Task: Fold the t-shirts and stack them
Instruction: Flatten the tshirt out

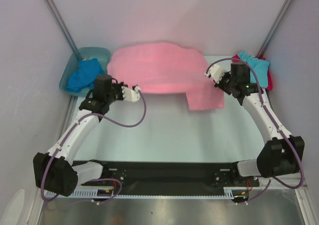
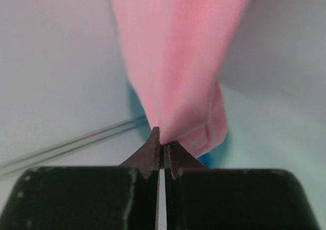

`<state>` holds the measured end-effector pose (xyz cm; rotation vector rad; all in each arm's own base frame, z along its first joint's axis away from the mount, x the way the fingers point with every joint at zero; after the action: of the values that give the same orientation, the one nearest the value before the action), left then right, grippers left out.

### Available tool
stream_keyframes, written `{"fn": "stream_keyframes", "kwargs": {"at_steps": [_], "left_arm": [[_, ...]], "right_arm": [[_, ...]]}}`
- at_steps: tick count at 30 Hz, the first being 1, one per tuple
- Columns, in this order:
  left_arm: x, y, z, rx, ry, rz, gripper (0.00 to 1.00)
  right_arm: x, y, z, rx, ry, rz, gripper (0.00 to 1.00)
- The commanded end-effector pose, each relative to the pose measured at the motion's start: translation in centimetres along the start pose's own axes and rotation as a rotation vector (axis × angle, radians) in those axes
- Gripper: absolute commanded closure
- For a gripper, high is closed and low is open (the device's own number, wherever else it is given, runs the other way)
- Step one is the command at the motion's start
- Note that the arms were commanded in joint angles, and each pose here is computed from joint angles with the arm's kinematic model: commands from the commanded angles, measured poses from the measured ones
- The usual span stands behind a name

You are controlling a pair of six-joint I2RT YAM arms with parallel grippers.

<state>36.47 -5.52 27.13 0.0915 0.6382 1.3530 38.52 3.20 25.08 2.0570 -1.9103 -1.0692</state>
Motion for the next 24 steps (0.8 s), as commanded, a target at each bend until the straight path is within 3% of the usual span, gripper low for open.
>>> {"fn": "stream_keyframes", "kwargs": {"at_steps": [1,7,13,15,16,17,18,19,20,21,23,24], "left_arm": [[3.1,2.9,-9.5,0.456,0.045,0.108,1.0],[4.2,5.0,-12.7,0.791,0.037,0.231,1.0],[4.8,5.2,-13.5,0.94,0.1,0.369,0.99],[4.8,5.3,-13.9,0.982,0.121,0.385,0.93],[4.6,5.1,-13.8,0.972,0.133,0.386,0.86],[4.6,5.0,-13.7,0.969,0.134,0.381,0.66],[4.6,5.0,-13.5,0.957,0.129,0.382,0.59],[4.7,4.9,-13.6,0.954,0.123,0.381,0.51],[4.6,4.8,-13.5,0.942,0.116,0.373,0.34],[4.7,4.7,-13.4,0.934,0.109,0.375,0.27],[5.1,4.6,-13.4,0.92,0.081,0.4,0.01],[5.2,4.4,-13.2,0.903,0.074,0.41,0.0]], "right_arm": [[2.3,2.5,9.0,-0.46,-0.087,0.101,1.0],[3.9,3.5,12.2,-0.752,-0.147,0.21,1.0],[3.5,3.1,12.4,-0.803,-0.153,0.21,1.0],[3.3,3.3,12.6,-0.816,-0.145,0.215,1.0],[3.4,3.4,12.6,-0.82,-0.135,0.219,0.99],[3.5,3.5,12.7,-0.826,-0.129,0.222,0.88],[3.8,3.6,12.7,-0.826,-0.123,0.231,0.75],[3.9,3.6,12.7,-0.823,-0.114,0.233,0.54],[4.0,3.5,12.6,-0.817,-0.11,0.235,0.44],[4.3,3.4,12.4,-0.8,-0.11,0.252,0.28],[4.4,2.6,11.2,-0.72,-0.13,0.258,0.2],[4.5,2.5,10.4,-0.674,-0.127,0.268,0.18]]}}
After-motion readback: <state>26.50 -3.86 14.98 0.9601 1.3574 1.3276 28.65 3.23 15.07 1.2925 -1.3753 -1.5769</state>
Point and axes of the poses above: each gripper's point midway between its finger pads, its own y axis back along the fingers, its own z axis along the line the jaws close on, x = y × z, the point moved 3 cm from there along y, back along the fingers, and after that the axes turned 13 degrees about y, right-handed, at the moved point
